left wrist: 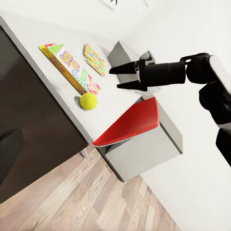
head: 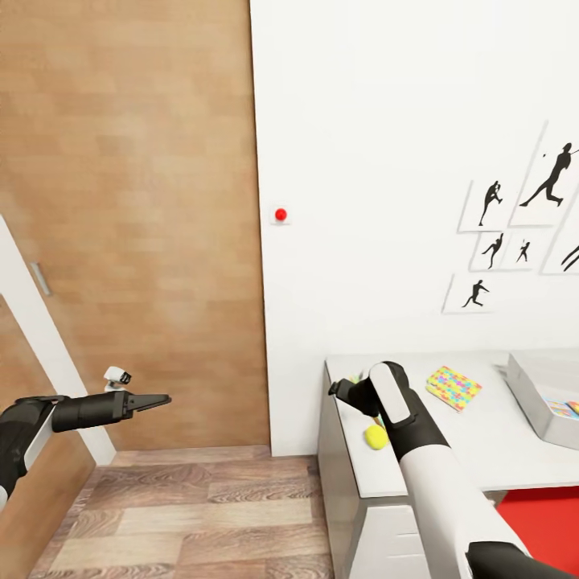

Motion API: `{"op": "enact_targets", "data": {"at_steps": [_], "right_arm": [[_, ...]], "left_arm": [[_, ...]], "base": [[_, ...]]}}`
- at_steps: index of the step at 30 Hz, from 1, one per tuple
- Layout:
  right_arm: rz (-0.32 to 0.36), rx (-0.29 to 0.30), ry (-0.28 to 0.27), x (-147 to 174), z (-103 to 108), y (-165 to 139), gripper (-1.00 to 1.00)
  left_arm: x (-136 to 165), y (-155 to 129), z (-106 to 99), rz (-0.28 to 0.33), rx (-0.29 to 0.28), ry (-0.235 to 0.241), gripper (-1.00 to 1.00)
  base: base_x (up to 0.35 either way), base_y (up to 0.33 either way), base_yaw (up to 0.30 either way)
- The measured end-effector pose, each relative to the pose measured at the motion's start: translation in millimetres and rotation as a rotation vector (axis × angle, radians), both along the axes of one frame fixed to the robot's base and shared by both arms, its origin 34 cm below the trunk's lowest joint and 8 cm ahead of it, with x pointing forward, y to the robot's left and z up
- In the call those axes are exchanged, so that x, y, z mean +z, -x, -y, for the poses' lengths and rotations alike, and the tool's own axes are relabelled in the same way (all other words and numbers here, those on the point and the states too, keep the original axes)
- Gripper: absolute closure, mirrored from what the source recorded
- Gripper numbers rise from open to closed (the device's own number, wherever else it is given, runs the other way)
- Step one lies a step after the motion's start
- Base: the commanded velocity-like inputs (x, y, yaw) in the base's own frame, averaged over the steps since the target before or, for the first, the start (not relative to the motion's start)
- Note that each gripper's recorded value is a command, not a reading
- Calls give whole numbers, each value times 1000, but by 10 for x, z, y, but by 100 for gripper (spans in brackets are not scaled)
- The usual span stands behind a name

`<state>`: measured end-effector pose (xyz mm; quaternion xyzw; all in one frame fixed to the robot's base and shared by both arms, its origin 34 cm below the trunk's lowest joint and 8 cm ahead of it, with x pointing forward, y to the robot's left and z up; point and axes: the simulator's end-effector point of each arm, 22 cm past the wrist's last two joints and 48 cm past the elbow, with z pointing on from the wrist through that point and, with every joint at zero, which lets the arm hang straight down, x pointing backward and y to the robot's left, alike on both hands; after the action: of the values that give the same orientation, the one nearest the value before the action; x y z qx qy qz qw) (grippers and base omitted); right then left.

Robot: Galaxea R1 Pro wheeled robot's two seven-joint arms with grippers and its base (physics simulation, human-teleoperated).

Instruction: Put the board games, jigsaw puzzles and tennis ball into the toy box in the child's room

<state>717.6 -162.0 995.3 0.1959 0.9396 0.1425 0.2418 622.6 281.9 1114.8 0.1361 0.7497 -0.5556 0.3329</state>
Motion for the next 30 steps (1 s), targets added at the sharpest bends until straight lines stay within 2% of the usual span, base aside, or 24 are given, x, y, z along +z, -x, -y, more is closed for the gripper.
{"op": "enact_targets", "data": {"at_steps": [6,17,23,30], "right_arm": [[-3,-27,9,-82,115,25,-100],[23,-106,48,-116,518,-39,-100],[24,-140,86,-142,849,-41,-100],[29,-167,101,-158,1003,-50,-100]], "left_arm": [[0,0,3,0,0,0,-100],[0,0,3,1,0,0,-100],[-1,0,6,1,-1,0,-100],[-4,0,11,0,-2,0,-100]], "base": [[0,17,0],[0,3,0],[0,0,0],[0,0,0]]}}
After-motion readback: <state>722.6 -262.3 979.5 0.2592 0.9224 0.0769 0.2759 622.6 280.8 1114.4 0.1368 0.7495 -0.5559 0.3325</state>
